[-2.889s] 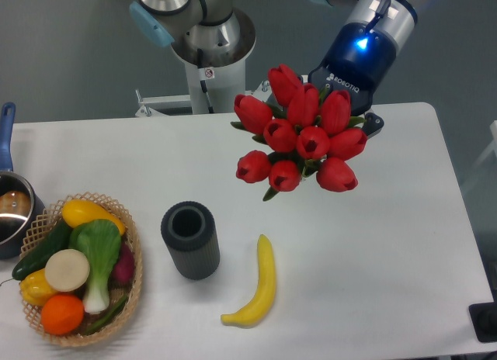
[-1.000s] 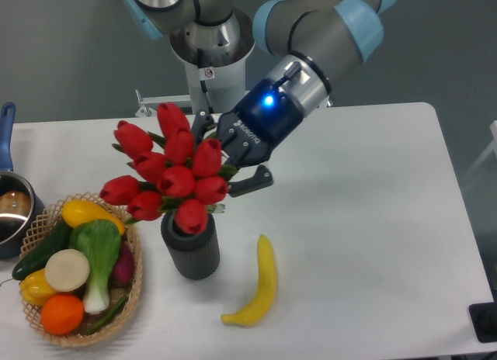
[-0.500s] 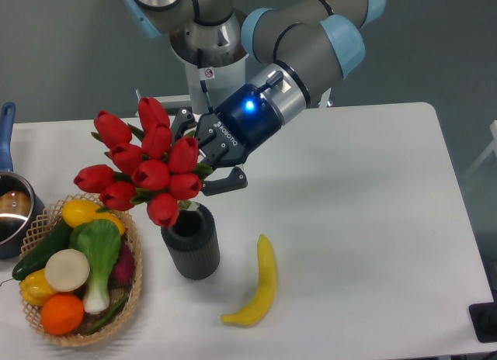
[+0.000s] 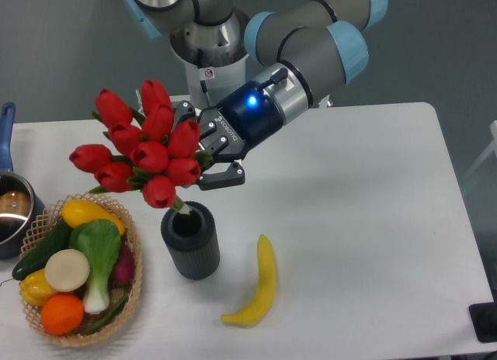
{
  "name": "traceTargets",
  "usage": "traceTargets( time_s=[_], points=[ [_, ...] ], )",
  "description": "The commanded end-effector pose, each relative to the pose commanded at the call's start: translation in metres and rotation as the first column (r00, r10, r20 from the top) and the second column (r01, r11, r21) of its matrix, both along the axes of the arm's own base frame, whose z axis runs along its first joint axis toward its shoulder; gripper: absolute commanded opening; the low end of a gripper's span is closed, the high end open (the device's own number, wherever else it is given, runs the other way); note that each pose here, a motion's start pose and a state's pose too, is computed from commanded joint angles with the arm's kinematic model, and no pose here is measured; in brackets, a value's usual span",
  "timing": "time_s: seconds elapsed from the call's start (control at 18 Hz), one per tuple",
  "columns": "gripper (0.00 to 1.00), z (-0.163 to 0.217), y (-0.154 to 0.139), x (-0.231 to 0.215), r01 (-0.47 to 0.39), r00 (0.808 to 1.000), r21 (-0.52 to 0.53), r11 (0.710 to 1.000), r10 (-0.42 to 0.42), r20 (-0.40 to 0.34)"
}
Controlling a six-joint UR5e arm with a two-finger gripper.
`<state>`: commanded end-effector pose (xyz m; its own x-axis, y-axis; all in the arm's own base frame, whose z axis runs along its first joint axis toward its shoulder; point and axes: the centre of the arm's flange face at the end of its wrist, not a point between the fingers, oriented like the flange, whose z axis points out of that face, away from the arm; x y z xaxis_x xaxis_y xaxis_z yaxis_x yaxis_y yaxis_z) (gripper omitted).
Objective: Insert the flowers into the vase
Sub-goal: 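Position the tulip stems above the vase opening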
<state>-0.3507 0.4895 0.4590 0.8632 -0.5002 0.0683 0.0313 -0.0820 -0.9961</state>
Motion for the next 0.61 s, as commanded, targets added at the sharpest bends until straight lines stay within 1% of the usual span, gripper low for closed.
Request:
traceTargets(
  time_s=[0.17,0.22,0.5,0.61],
  points=[
    [0.32,-0.011,0.002,-0.008,-0.004,1.000,-0.001,1.000,0.004,0.001],
    [0.32,-0.013,0.002,-0.008,-0.003,1.000,0.006,1.000,0.003,-0.011],
    [0.32,-0.020,0.000,-0.011,-0.008,1.000,0.004,1.000,0.008,-0.005],
    [0.32,-0.036,-0.006,-0.011,-0.015,1.000,-0.002,1.000,0.015,0.006]
  ],
)
